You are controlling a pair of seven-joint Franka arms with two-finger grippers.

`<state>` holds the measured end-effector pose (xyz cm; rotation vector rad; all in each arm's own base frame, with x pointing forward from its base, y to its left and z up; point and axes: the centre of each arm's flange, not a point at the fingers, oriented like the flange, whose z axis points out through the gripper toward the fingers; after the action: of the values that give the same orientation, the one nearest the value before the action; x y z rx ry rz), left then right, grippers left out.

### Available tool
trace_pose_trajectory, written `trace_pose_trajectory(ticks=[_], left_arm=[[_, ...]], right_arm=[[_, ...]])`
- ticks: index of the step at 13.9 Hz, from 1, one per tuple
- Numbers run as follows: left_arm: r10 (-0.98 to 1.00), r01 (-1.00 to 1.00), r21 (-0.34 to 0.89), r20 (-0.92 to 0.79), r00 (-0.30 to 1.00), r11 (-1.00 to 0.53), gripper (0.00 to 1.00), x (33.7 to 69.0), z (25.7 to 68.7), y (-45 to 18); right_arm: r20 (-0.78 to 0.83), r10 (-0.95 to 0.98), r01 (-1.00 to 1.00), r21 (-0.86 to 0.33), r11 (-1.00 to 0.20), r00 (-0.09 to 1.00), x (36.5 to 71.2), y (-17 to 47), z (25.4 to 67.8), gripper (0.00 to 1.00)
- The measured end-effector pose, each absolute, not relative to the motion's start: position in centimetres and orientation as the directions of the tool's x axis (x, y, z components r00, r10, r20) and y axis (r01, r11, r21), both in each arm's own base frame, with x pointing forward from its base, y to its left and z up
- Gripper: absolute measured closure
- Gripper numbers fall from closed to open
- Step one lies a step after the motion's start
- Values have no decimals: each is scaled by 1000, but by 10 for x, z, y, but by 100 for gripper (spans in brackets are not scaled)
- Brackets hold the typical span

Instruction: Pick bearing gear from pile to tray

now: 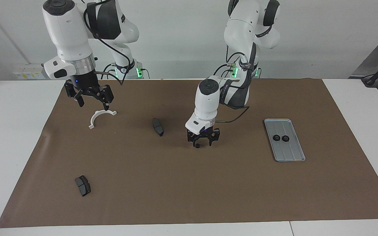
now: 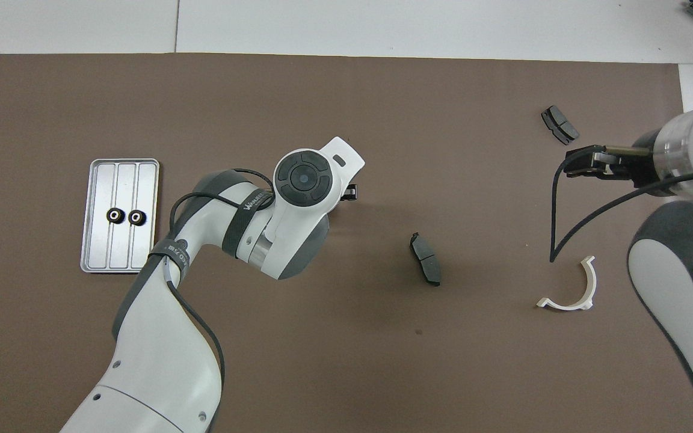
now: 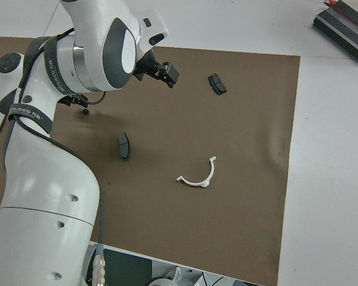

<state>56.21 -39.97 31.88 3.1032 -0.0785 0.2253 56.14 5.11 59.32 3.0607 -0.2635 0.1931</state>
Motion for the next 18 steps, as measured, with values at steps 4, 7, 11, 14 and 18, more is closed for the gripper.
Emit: trace_pose_trajectory(ticks=[4, 7, 11, 14, 18], left_arm=[[-81, -83, 8, 132, 988, -997, 20, 552, 288, -417], [-82, -84, 10, 135, 987, -996, 24, 553, 290, -418], [-83, -86, 14, 141, 987, -996, 73, 554, 296, -421], [-83, -86, 14, 141, 987, -996, 75, 554, 296, -421], [-69, -68, -12, 108, 992, -998, 75, 559, 301, -413]], right_arm=[[64, -121, -125, 74, -989, 991, 553, 39, 621, 0], [11, -89, -89, 57, -994, 996, 552, 29, 620, 0], [-42, -89, -88, 32, -996, 995, 550, 32, 611, 0], [-46, -87, -85, 32, -996, 995, 549, 34, 609, 0], [-48, -109, -107, 34, -994, 993, 549, 34, 608, 0]])
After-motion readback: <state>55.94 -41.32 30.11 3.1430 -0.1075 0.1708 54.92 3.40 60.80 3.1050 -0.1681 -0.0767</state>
